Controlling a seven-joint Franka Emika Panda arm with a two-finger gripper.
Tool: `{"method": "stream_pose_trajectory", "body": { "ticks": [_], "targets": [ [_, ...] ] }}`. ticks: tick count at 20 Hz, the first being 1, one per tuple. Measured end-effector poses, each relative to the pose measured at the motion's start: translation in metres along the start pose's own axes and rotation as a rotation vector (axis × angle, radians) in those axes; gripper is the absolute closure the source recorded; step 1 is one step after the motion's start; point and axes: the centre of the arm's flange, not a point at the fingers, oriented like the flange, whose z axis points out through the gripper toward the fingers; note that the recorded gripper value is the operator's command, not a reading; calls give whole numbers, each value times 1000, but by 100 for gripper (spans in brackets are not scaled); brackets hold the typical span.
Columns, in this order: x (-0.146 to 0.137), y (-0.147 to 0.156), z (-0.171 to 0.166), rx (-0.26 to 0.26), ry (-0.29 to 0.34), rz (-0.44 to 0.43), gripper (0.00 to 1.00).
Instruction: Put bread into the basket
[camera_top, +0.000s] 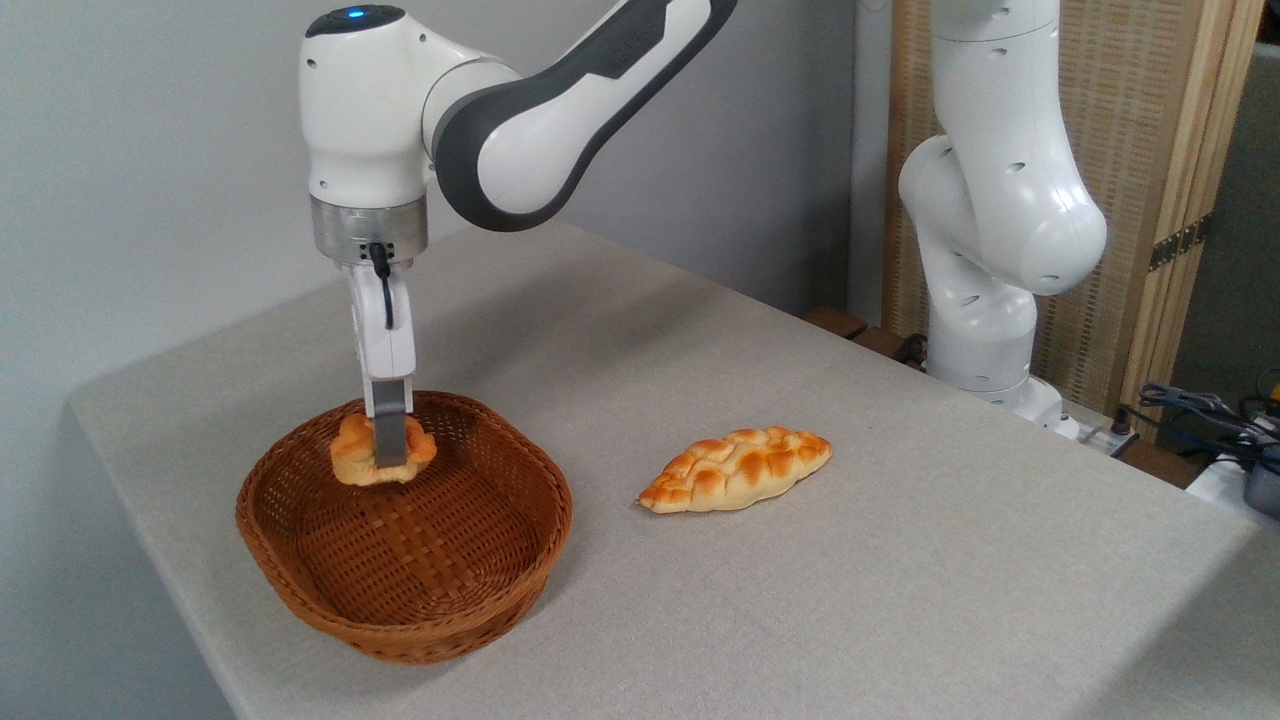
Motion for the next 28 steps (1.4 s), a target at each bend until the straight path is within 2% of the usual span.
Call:
{"method": "stream_pose_trajectory", "body": {
  "ticks": [3, 10, 14, 17, 18, 23, 28],
  "targets": [
    [3, 1, -1, -16, 22, -18, 0],
    [3, 1, -2, -16, 23, -19, 0],
    [-1, -8, -13, 2, 36, -33, 0],
    [-19, -30, -47, 27, 61, -91, 0],
    [-28, -38, -65, 15, 61, -116, 0],
    [-75, -58, -151, -99, -27, -193, 0],
    [-124, -72, -187, -141, -69, -321, 0]
  ]
}}
